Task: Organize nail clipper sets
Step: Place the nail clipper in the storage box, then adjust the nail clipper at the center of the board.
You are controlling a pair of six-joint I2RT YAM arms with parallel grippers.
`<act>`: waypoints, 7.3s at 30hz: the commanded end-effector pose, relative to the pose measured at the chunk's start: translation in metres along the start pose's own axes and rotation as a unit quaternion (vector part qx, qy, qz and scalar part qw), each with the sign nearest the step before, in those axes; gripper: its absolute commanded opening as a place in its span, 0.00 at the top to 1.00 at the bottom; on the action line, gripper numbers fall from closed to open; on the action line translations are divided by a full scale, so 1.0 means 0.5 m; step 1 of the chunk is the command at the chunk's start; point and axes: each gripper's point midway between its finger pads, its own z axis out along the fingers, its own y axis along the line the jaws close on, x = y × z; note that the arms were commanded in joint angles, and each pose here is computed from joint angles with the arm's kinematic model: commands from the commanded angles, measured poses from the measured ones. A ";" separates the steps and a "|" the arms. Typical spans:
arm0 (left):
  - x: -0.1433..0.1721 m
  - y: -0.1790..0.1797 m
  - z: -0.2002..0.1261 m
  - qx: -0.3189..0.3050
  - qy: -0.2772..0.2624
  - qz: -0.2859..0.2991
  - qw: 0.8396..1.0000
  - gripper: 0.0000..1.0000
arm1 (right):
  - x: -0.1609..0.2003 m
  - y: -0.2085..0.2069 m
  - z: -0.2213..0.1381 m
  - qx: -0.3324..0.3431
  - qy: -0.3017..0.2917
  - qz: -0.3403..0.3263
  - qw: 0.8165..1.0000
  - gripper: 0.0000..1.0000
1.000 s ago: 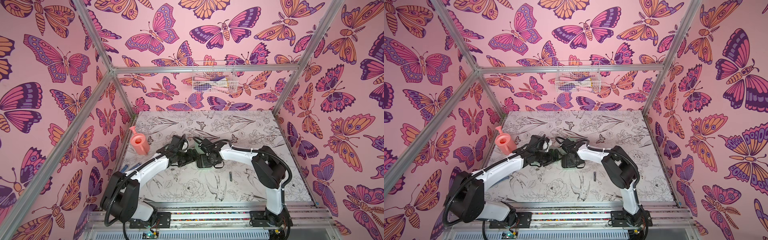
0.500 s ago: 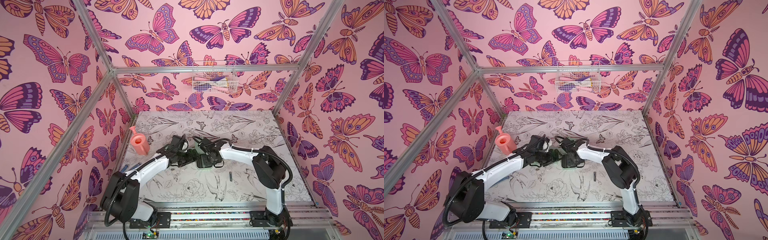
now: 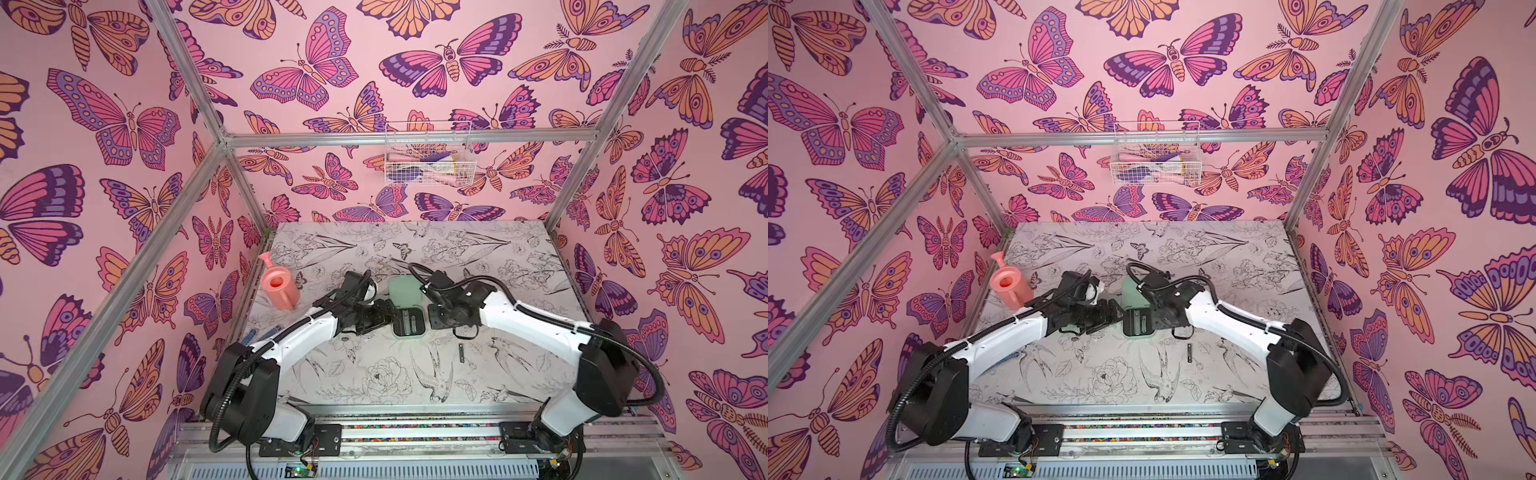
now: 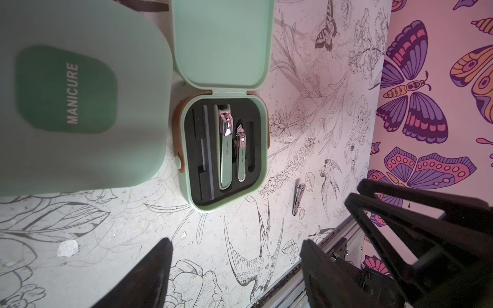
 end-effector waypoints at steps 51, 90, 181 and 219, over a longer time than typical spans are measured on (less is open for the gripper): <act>0.022 -0.016 -0.004 0.015 0.008 0.000 1.000 0.23 | 0.159 -0.192 0.117 0.020 0.053 0.092 0.994 0.93; 0.025 -0.010 -0.005 0.011 0.006 0.001 1.000 0.23 | 0.136 -0.138 0.198 0.229 0.080 -0.058 0.968 0.87; 0.029 -0.016 0.003 0.017 0.017 0.007 1.000 0.24 | -0.020 -0.427 0.226 0.360 0.133 -0.168 0.908 0.94; 0.024 -0.013 0.014 0.003 0.020 0.005 1.000 0.21 | -0.070 -0.361 0.127 0.055 0.056 0.036 0.996 0.67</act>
